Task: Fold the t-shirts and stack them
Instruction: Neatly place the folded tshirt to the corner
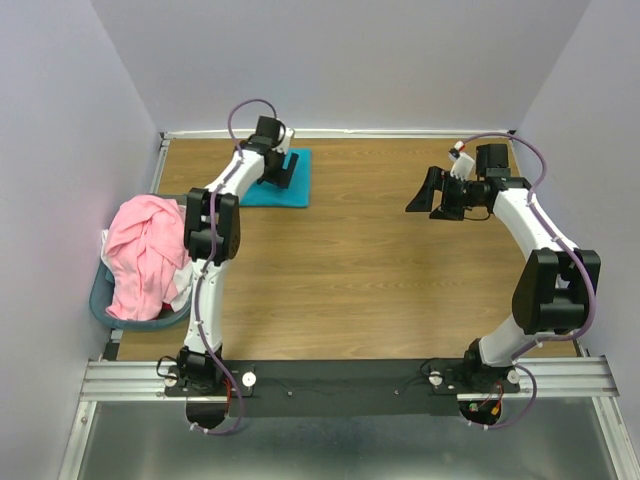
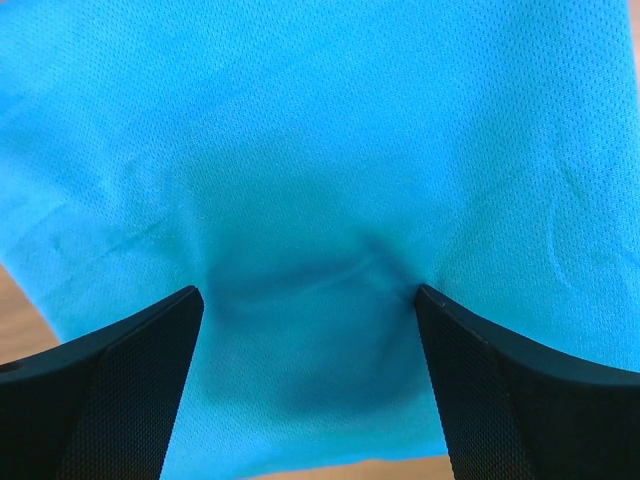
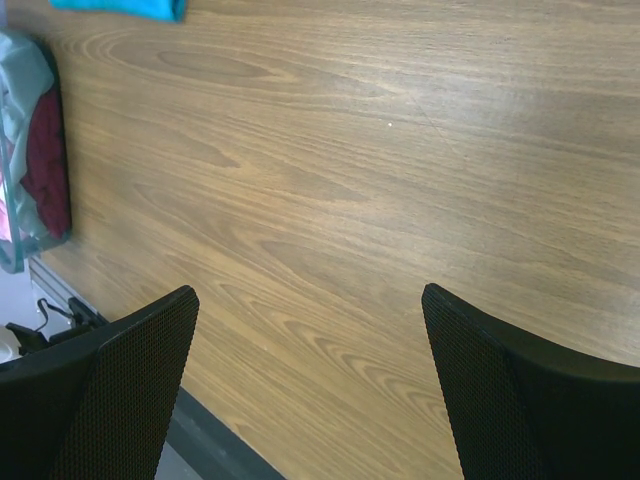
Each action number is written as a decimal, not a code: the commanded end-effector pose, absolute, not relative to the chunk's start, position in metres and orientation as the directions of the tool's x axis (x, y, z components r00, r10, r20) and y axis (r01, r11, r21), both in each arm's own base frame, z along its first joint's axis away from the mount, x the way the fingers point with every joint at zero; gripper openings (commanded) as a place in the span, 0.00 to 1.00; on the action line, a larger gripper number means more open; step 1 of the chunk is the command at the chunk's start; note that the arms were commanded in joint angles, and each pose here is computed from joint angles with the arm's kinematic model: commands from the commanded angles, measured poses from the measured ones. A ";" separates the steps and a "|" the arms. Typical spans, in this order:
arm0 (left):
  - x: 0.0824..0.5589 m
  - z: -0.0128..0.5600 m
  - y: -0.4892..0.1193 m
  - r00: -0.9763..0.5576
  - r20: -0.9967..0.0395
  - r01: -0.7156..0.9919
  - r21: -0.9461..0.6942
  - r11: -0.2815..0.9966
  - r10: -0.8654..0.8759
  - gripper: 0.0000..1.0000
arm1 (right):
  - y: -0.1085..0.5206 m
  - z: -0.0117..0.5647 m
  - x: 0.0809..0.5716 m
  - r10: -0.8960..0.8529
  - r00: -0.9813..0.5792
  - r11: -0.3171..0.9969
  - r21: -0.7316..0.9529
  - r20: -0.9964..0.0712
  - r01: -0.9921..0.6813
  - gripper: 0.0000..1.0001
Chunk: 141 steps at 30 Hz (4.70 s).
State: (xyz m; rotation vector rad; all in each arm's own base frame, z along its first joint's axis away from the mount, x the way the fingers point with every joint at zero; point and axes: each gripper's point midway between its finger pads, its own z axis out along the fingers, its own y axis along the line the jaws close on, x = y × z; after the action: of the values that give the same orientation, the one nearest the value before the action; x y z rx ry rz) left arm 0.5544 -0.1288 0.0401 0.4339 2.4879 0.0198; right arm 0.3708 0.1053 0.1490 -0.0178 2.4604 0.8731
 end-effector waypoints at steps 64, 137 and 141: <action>0.608 0.116 0.062 -0.643 -0.684 0.370 0.115 0.922 0.344 0.65 | 0.102 0.138 0.354 0.153 -0.883 0.788 0.594 -0.444 -0.162 1.00; 0.577 0.038 0.058 -0.793 -0.411 0.336 0.322 0.885 0.450 0.79 | 0.100 0.130 0.345 0.141 -0.888 0.795 0.584 -0.439 -0.163 1.00; 0.582 0.025 0.066 -0.812 -0.406 0.305 0.317 0.898 0.419 0.79 | 0.100 0.131 0.344 0.141 -0.887 0.797 0.582 -0.440 -0.162 1.00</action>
State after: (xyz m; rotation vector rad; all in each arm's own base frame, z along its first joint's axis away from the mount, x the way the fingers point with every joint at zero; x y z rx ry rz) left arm 0.5822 0.0474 0.0439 0.5578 2.5337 0.2464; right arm 0.3497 0.1030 0.1289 -0.0075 2.5172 0.8797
